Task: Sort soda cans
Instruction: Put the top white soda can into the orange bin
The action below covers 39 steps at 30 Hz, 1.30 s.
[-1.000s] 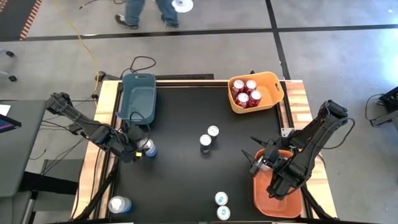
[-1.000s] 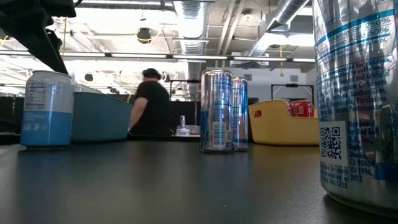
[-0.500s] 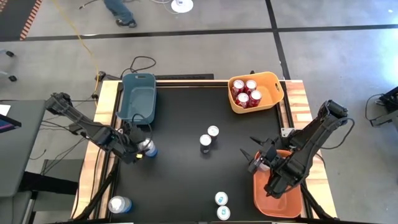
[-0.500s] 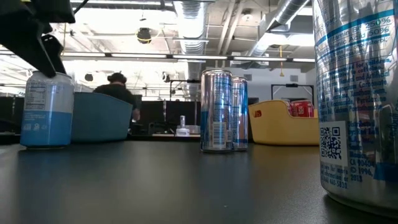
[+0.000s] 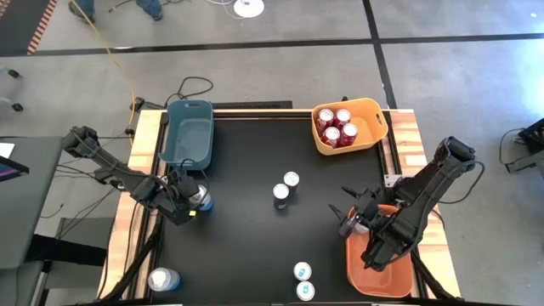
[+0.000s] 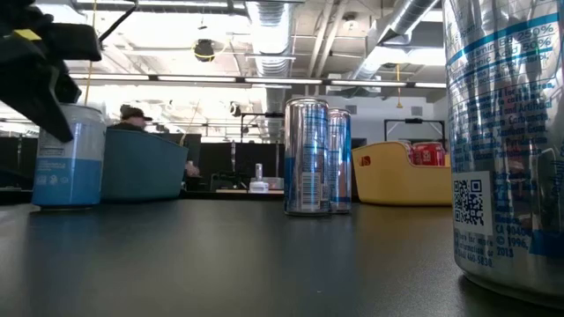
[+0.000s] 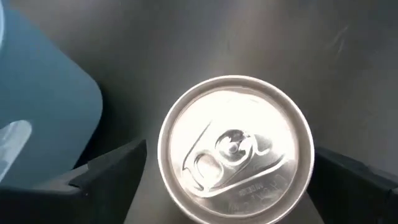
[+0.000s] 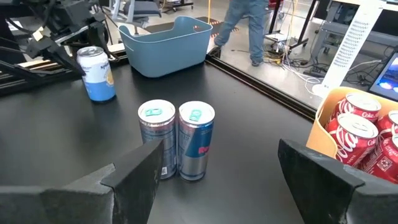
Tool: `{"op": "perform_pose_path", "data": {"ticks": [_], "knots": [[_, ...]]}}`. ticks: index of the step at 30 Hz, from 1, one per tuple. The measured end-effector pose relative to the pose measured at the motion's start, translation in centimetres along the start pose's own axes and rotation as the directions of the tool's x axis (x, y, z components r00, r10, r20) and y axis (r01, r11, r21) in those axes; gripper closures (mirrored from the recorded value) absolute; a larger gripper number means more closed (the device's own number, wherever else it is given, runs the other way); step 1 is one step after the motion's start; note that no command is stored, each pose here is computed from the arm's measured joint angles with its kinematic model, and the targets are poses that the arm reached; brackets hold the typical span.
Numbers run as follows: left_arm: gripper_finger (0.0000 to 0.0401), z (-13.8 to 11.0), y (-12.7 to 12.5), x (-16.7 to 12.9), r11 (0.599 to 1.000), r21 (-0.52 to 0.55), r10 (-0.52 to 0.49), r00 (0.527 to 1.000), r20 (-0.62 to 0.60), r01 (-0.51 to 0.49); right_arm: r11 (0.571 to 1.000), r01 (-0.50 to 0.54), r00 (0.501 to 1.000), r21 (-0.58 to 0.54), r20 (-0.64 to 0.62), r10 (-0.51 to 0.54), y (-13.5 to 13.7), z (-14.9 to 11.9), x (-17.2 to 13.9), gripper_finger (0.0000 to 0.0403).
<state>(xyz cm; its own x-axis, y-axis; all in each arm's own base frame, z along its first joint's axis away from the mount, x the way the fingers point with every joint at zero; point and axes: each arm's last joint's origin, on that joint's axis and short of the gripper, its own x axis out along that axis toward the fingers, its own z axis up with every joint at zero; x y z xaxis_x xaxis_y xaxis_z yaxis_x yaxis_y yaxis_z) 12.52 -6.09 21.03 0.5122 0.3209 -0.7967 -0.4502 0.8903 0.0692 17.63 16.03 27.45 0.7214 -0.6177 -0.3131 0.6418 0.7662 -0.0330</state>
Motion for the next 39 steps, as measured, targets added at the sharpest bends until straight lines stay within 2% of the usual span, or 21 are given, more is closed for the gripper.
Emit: {"op": "perform_pose_path", "data": {"ticks": [4, 7, 11, 13, 22, 25, 28, 30, 34, 39], "knots": [[0.0063, 0.3, -0.3, 0.0, 1.000, -0.006, -0.029, 0.999, 0.030, 0.029, 1.000, -0.004, 1.000, 0.001, -0.013, 0.004, 0.0, -0.1, -0.1, 0.0070], [0.0110, 0.8, -0.5, 0.0, 0.998, -0.039, -0.047, 0.998, 0.049, 0.049, 1.000, -0.016, 0.995, -0.011, -0.100, 0.015, 0.0, -0.3, -0.2, 0.0070], [0.0111, 2.8, -0.7, -1.1, 0.990, -0.108, -0.083, 0.991, 0.101, 0.093, 0.997, -0.057, 0.976, -0.054, -0.212, 0.044, 0.2, -0.6, -0.9, 0.0070], [0.0111, 4.1, -0.9, -1.9, 0.988, -0.103, -0.101, 0.988, 0.115, 0.113, 0.994, -0.076, 0.970, -0.076, -0.238, 0.056, 0.2, -0.7, -1.2, 0.0070], [0.0111, 10.7, -2.8, -5.1, 0.992, 0.002, -0.127, 0.973, 0.192, 0.129, 0.986, -0.112, 0.960, -0.124, -0.272, 0.075, -0.1, -0.9, -2.2, 0.0070], [0.0111, 13.9, -4.2, -5.8, 0.982, 0.049, -0.187, 0.967, 0.175, 0.181, 0.976, -0.093, 0.938, -0.198, -0.345, 0.019, -0.8, -1.1, -2.3, 0.0070], [0.0111, 17.0, -6.0, -5.8, 0.977, 0.117, -0.196, 0.964, 0.182, 0.176, 0.963, -0.052, 0.892, -0.263, -0.446, -0.073, -1.9, -1.3, -2.4, 0.0070], [0.0111, 19.2, -7.3, -5.8, 0.973, 0.158, -0.200, 0.958, 0.208, 0.168, 0.961, -0.010, 0.876, -0.278, -0.466, -0.126, -2.4, -1.2, -2.4, 0.0070], [0.0111, 23.2, -10.1, -4.9, 0.959, 0.243, -0.213, 0.941, 0.265, 0.149, 0.970, -0.044, 0.877, -0.239, -0.474, -0.078, -2.5, -0.3, -3.1, 0.0070], [0.0109, 26.9, -14.0, -2.7, 0.912, 0.359, -0.315, 0.902, 0.297, 0.200, 0.992, -0.085, 0.896, -0.090, -0.443, 0.037, -3.3, 2.6, -4.2, 0.0070]]}}
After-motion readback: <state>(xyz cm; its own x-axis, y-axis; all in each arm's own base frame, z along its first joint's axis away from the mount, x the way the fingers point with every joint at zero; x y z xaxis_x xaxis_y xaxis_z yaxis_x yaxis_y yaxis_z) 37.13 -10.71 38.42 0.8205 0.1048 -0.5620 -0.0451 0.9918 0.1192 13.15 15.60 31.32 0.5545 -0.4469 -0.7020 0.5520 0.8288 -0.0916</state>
